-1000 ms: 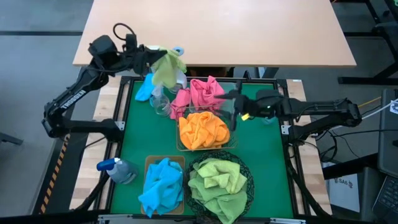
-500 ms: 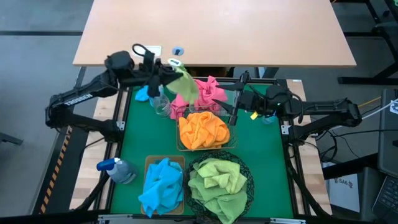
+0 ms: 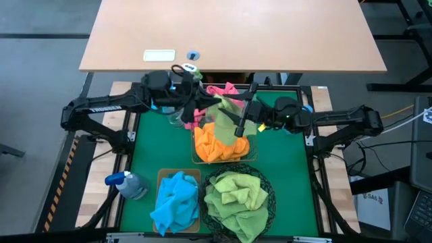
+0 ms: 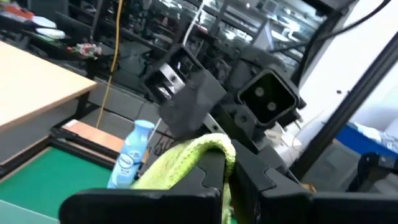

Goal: Sort microfiber towel by color & place in baskets
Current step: Put the green microfiber towel into the black wire basket

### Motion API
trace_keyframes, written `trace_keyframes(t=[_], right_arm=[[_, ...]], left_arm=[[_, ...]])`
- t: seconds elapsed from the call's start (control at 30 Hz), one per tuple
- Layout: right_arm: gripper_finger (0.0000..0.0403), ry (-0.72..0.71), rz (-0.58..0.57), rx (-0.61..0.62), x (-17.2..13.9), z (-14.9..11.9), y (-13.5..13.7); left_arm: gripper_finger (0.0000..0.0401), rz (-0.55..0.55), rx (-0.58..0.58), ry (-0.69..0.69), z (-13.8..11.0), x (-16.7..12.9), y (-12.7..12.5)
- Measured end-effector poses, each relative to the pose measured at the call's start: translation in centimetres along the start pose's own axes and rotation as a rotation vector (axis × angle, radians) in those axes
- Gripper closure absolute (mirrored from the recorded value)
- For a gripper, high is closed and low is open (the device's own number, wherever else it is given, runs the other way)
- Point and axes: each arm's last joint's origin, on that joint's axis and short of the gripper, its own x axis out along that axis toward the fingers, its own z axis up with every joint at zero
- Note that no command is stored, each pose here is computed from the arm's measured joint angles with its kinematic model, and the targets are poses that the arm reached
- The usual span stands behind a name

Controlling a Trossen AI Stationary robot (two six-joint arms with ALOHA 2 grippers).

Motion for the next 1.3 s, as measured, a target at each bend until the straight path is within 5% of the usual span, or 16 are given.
trace_keyframes(t=[0.27,0.6,1.03,1.3], right_arm=[[0.0199,0.024,0.011,-0.006,0.6,-0.8,0.5],[0.039,0.054,0.087,-0.015,0.5,-1.3,0.8],[0.039,0.208,0.257,0.065,0.3,0.8,0.3],[0.0396,0.388,0.333,0.103,-0.9,3.3,-0.7]], left_arm=[[0.0392,-0.034,0.009,0.032,-1.0,0.7,-0.9],[0.0392,-0.032,-0.005,0.057,-1.3,0.7,-1.0],[0.0325,0.015,-0.046,0.158,-2.2,0.5,-0.6],[0.0295,0.023,0.091,0.201,-2.7,0.5,-0.3]])
